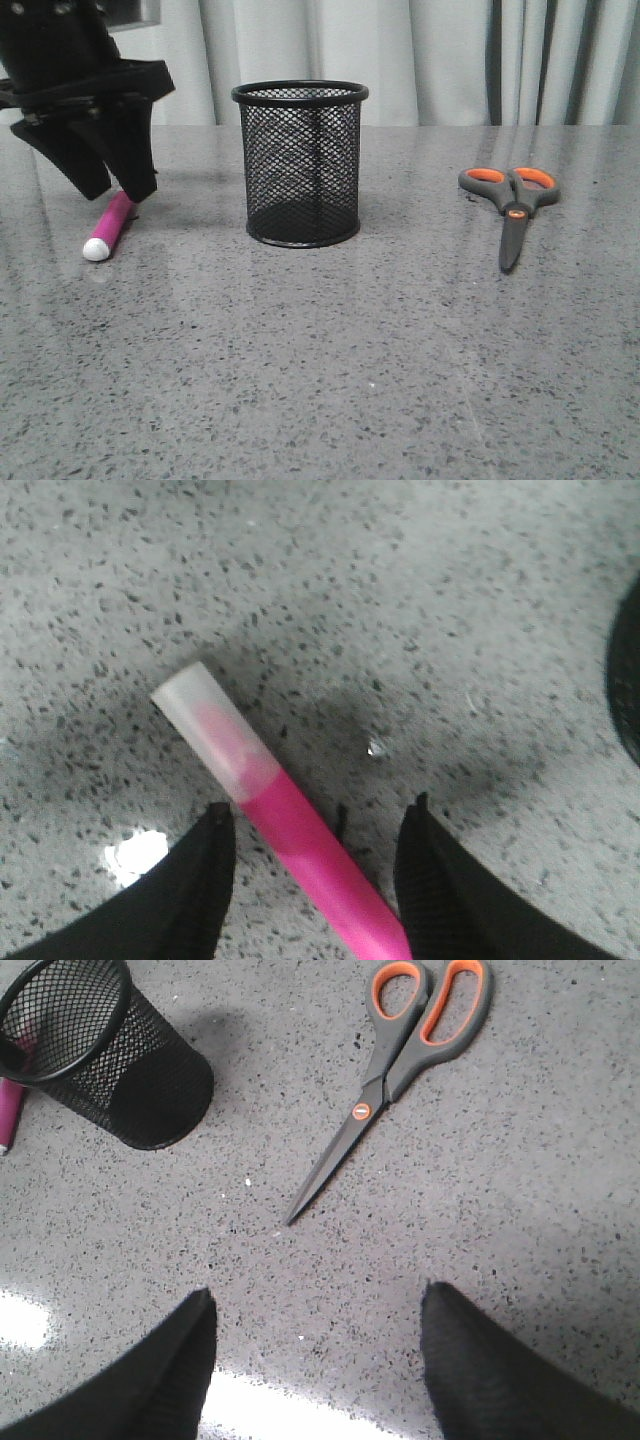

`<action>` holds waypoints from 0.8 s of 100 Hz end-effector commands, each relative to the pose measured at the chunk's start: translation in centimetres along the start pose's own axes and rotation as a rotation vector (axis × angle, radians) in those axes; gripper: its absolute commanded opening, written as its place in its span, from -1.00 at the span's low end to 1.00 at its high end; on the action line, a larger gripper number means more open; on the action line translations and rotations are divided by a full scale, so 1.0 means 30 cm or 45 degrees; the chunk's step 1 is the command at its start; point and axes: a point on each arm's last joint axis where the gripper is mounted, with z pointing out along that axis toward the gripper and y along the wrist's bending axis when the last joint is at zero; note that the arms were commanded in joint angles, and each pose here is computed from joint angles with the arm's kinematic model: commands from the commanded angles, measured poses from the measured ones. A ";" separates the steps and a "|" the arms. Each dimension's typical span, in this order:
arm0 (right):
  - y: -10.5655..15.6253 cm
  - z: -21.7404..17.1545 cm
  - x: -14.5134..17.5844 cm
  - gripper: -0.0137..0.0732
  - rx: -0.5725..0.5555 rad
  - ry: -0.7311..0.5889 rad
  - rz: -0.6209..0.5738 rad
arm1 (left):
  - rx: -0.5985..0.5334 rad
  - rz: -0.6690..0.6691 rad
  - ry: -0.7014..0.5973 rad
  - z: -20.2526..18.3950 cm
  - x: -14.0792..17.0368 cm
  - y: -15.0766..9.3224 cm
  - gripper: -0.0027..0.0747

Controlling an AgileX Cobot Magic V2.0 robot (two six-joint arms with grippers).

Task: Put pen and scissors into bin
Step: 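Lower the left gripper and grasp the pink marker, then lift the pink marker and carry it above the mesh holder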

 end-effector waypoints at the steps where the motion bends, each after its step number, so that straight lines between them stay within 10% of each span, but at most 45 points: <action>1: 0.008 -0.024 -0.040 0.24 0.000 -0.113 -0.014 | -0.015 -0.006 -0.121 -0.072 -0.031 -0.014 -0.06; 42: 0.007 -0.024 -0.043 0.24 0.002 -0.125 -0.014 | -0.043 -0.001 -0.069 -0.023 -0.037 0.001 -0.09; 65: 0.007 -0.024 -0.045 0.24 0.004 -0.133 -0.013 | -0.040 -0.001 -0.047 -0.022 -0.032 0.000 -0.96; 80: 0.007 -0.024 -0.046 0.24 0.005 -0.135 -0.013 | -0.041 0.011 -0.041 -0.025 -0.030 0.000 -0.98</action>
